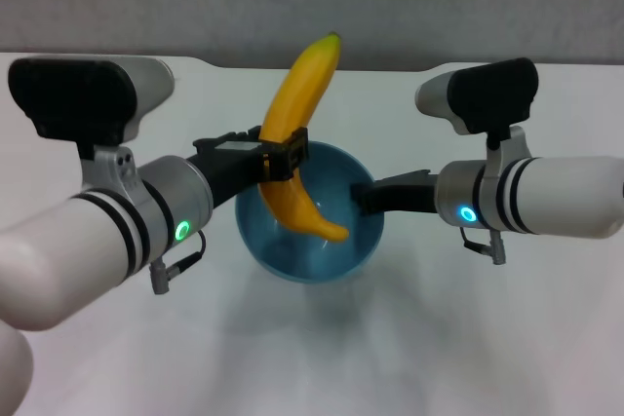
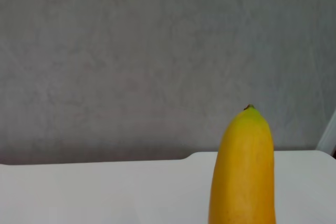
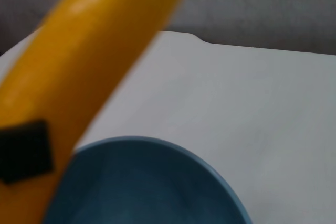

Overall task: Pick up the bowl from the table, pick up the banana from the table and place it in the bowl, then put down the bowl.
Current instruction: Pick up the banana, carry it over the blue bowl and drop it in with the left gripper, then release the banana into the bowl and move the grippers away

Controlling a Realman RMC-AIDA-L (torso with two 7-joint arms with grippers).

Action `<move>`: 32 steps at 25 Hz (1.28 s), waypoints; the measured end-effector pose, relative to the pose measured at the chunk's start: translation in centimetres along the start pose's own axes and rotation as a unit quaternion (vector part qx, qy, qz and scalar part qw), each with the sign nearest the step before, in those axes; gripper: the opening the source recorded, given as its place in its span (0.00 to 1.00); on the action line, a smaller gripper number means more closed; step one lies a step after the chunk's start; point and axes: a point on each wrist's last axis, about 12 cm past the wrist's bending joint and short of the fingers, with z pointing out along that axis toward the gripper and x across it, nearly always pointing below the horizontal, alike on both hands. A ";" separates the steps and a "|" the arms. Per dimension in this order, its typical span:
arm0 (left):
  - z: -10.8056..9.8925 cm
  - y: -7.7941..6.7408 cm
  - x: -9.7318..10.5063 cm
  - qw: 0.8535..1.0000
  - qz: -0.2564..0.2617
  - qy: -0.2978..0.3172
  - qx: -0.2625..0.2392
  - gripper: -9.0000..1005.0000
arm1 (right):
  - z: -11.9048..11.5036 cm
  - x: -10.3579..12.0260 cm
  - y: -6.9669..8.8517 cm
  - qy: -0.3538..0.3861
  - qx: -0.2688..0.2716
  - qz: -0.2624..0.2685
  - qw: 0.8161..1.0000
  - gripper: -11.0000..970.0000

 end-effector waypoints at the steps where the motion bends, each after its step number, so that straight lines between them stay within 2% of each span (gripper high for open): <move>1: 0.1 0.0 0.2 1.000 0.001 0.001 0.001 0.56 | 0.0 -0.1 0.2 0.000 -0.004 -0.002 1.000 0.04; 12: 1.1 0.8 1.2 1.000 0.003 0.017 -0.009 0.57 | 0.0 -0.5 1.2 -0.003 -0.018 -0.014 1.000 0.04; 19: 1.1 0.9 1.2 1.000 0.007 0.017 -0.011 0.58 | 0.0 -0.2 0.9 0.001 -0.014 -0.012 1.000 0.04; 24: 1.0 1.0 1.2 1.000 0.009 0.014 -0.011 0.59 | 0.0 0.3 0.1 0.010 -0.004 -0.003 1.000 0.04; 26: 0.7 1.3 1.1 1.000 0.009 0.010 -0.017 0.82 | 0.0 0.5 -0.1 0.013 -0.001 -0.001 1.000 0.04; 29: 0.2 2.1 0.9 0.999 0.012 0.005 -0.033 0.86 | 0.0 0.6 -0.4 0.019 0.001 0.001 1.000 0.04; 32: -0.9 3.9 0.8 0.997 0.021 -0.004 -0.069 0.90 | 0.0 0.5 -0.7 0.035 -0.003 0.009 0.999 0.04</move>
